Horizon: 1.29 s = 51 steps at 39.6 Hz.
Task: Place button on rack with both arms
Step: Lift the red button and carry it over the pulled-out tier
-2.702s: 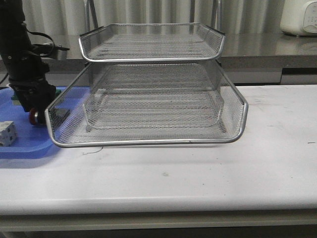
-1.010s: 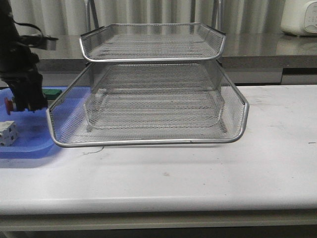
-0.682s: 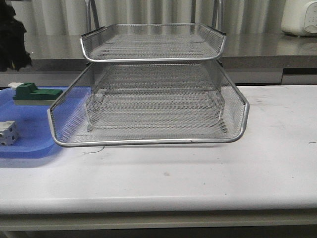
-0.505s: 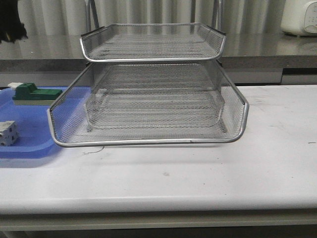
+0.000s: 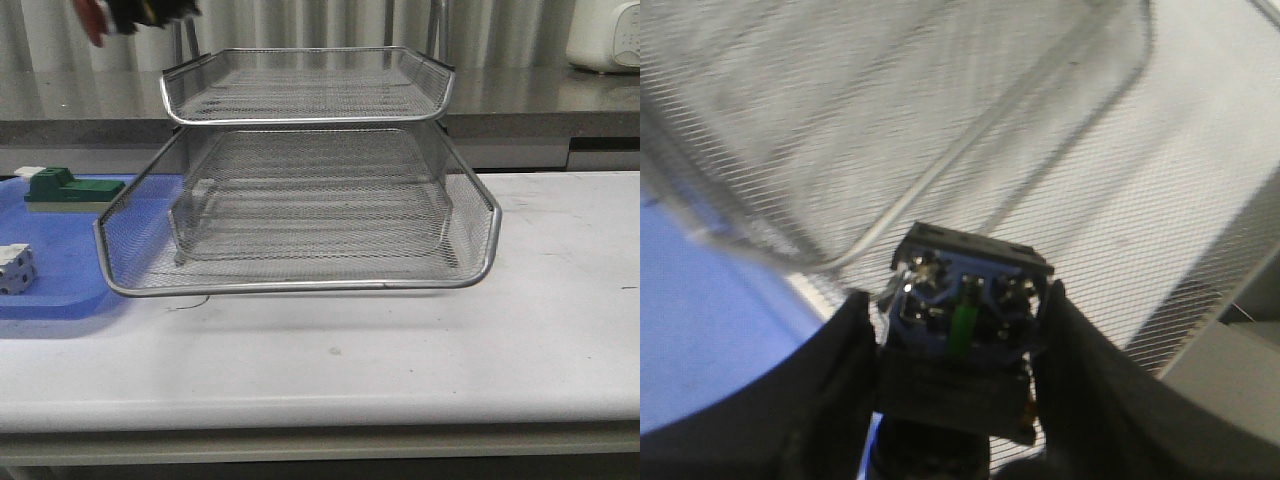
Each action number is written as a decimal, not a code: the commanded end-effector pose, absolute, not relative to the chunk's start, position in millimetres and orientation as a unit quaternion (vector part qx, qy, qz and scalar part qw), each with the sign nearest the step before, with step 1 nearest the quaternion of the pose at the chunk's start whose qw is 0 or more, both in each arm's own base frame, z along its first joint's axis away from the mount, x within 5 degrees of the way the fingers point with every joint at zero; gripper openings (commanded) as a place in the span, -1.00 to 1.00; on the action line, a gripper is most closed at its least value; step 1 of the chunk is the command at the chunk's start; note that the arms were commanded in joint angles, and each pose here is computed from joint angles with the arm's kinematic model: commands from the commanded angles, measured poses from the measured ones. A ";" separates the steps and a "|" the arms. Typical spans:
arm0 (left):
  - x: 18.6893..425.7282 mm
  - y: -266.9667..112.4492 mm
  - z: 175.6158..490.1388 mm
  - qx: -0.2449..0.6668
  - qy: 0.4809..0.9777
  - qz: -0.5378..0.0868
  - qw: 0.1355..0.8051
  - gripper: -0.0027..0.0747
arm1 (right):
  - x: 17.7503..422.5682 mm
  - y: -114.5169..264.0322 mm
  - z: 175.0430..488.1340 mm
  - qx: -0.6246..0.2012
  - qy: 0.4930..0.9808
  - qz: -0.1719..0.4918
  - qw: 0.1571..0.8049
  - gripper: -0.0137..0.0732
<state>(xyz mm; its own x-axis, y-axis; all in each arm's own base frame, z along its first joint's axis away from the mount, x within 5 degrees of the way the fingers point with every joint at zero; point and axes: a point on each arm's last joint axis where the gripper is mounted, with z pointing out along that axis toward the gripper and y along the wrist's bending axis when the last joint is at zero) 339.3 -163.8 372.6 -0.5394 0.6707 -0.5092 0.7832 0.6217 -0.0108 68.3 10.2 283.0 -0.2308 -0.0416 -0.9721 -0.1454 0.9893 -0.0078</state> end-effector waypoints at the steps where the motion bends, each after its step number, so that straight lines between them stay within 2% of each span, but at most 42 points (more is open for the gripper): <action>1: 316.7 -195.5 386.0 0.452 0.843 -0.146 0.250 -0.55 | 69.6 9.7 297.9 -0.060 0.753 0.038 0.654 -0.82; 7: 316.0 -241.8 358.2 0.487 0.825 -0.155 0.240 -0.55 | 69.6 9.7 297.9 -0.060 0.753 0.038 0.654 -0.82; 11: 321.5 -258.0 337.3 0.502 0.822 -0.139 0.229 -0.55 | 69.6 9.7 297.9 -0.060 0.753 0.038 0.654 -0.82; 21: 348.2 -263.0 303.8 0.489 0.832 -0.117 0.234 -0.55 | 69.6 9.7 297.9 -0.060 0.753 0.038 0.654 -0.82; 31: 354.2 -259.7 297.6 0.476 0.842 -0.108 0.228 -0.53 | 69.6 9.7 297.9 -0.060 0.753 0.038 0.654 -0.82; 41: 354.1 -259.6 297.9 0.476 0.842 -0.108 0.228 -0.16 | 69.6 9.7 297.9 -0.060 0.753 0.038 0.654 -0.82; 51: 354.1 -259.6 297.9 0.476 0.842 -0.108 0.228 0.10 | 69.6 9.7 297.9 -0.060 0.753 0.038 0.654 -0.82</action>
